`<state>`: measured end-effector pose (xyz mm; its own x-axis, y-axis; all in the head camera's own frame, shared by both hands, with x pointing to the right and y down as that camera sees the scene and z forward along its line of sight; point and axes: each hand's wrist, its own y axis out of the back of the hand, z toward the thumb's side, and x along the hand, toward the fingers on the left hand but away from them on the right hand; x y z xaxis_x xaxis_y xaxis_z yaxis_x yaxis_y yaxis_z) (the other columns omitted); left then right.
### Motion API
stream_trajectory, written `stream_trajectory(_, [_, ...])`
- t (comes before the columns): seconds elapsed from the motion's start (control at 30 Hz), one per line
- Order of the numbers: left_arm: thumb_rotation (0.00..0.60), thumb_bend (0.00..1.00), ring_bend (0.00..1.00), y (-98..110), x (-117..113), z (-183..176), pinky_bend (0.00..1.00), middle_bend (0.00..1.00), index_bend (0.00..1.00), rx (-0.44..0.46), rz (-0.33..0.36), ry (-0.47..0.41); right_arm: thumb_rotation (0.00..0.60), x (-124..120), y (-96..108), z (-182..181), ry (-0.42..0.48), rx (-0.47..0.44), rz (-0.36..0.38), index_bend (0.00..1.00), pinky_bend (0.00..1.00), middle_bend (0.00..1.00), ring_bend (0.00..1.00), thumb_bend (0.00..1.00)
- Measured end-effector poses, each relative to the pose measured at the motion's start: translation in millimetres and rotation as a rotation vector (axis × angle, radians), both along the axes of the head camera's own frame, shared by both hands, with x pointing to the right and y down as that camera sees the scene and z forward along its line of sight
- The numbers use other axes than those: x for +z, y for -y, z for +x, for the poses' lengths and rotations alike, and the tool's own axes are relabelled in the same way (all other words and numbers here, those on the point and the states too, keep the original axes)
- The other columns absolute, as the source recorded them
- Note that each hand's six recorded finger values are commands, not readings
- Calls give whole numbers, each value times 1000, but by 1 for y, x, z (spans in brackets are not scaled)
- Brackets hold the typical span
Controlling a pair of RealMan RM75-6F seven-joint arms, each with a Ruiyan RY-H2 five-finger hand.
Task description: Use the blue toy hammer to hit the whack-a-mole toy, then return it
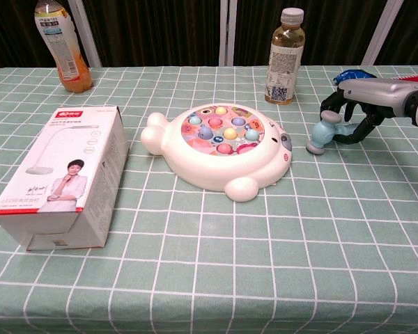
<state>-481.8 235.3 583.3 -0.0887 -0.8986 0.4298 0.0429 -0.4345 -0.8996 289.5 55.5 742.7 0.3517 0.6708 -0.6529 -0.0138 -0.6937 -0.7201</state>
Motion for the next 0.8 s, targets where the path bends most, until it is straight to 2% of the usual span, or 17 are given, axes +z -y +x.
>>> stream_trajectory(0.17, [600, 0, 0, -1, 1, 0, 0, 72, 171, -1, -3, -2, 600, 1, 0, 0, -4, 2, 2, 543, 378, 483, 312, 309])
stream_trajectory(0.5, [600, 0, 0, -1, 2, -1, 0, 71, 168, -1, -7, -2, 600, -1, 5, 4, 3, 3, 34, 646, 484, 553, 395, 412])
stream_trajectory(0.8, [600, 0, 0, -3, 0, -1, 0, 71, 167, -3, -4, 0, 600, -20, 9, 6, 64, -6, 49, 696, 550, 594, 450, 507])
